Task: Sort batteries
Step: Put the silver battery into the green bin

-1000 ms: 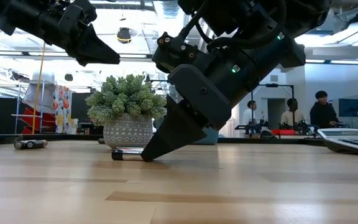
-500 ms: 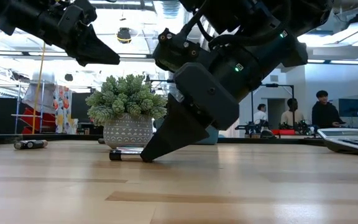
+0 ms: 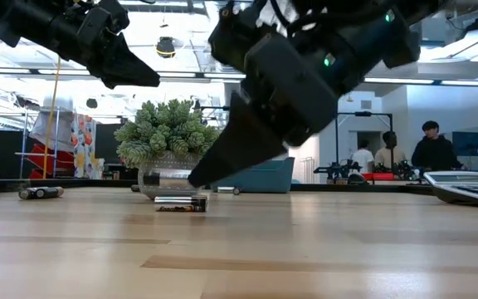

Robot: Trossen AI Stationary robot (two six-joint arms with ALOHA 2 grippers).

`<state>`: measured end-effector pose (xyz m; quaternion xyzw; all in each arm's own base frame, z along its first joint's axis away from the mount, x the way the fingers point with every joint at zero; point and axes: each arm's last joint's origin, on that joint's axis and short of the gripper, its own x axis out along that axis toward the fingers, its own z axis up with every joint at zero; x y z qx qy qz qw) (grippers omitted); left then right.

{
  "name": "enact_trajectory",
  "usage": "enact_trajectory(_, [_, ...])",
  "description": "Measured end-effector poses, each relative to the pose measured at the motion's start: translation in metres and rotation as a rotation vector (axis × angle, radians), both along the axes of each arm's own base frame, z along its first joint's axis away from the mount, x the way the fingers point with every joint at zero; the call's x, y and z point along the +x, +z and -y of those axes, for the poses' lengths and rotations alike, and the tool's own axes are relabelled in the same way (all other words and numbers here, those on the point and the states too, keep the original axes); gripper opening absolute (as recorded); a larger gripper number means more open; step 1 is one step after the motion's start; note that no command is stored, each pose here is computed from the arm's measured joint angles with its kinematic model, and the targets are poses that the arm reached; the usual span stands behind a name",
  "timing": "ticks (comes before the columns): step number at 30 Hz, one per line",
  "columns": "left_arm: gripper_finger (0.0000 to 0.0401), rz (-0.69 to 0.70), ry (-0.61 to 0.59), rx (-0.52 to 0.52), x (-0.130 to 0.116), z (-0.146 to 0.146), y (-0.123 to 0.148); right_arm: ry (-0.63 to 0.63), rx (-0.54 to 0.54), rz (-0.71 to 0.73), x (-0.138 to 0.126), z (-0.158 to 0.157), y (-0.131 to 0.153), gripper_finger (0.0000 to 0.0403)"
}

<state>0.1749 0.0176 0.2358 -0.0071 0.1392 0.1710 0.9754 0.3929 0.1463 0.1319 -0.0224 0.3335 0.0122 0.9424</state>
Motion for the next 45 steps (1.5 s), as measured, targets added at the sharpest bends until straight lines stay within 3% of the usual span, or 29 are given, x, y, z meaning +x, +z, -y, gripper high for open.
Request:
enact_trajectory(8, [0.0118,-0.001,0.0,-0.002,0.0,0.0,0.0,0.028,-0.044,-0.001,-0.015,0.008,0.034,0.005])
enact_trajectory(16, [0.0118,-0.006,0.001,-0.004,0.0,0.0,-0.001,0.027,-0.042,0.046,-0.057,0.027,0.059,0.005])
enact_trajectory(26, [0.0118,-0.005,0.003,-0.013,0.0,0.0,-0.001,0.086,-0.024,0.15,-0.139,0.044,0.093,0.005])
enact_trajectory(33, [0.0118,0.008,0.015,-0.05,0.0,0.0,-0.001,0.197,0.02,0.209,-0.203,0.047,0.111,0.005])
enact_trajectory(45, [0.0118,0.03,0.022,-0.073,0.0,0.0,0.0,0.458,0.213,0.143,-0.291,0.039,0.118,0.005])
